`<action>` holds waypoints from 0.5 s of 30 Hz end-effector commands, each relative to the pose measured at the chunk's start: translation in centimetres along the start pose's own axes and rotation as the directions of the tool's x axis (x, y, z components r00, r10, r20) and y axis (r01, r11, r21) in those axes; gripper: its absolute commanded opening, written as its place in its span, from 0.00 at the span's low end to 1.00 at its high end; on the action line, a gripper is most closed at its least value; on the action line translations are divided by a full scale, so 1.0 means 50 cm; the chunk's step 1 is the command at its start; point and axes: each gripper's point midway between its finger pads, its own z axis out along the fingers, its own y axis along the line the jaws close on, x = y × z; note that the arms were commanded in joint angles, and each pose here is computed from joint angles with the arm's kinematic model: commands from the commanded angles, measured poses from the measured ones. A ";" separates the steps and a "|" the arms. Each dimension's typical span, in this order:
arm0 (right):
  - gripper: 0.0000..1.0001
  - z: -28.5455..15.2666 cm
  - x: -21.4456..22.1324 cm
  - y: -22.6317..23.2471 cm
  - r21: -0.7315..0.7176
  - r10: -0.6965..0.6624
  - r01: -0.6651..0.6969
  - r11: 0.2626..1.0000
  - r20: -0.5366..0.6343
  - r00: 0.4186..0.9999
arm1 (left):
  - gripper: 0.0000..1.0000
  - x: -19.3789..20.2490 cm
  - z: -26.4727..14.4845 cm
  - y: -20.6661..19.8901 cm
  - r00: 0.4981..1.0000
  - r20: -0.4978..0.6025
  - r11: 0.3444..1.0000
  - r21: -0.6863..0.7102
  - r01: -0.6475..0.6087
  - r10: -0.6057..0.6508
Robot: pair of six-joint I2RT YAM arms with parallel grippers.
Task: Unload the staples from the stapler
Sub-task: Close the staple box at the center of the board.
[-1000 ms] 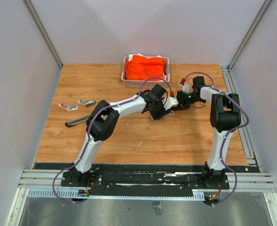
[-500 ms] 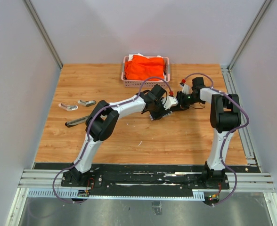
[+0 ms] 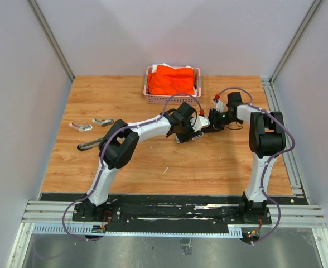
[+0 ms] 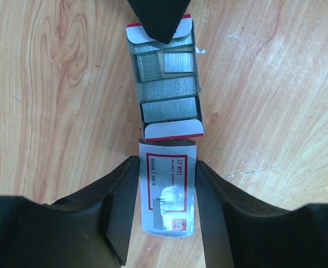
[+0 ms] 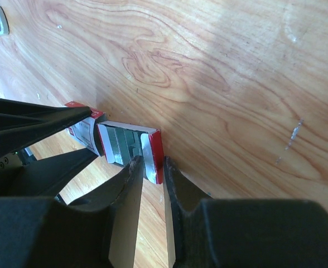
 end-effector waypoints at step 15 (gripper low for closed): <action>0.23 0.006 0.028 0.000 0.052 0.037 -0.038 0.998 0.018 0.999 | 0.50 0.144 0.006 -0.063 0.971 -0.210 0.992 0.033 0.123 -0.114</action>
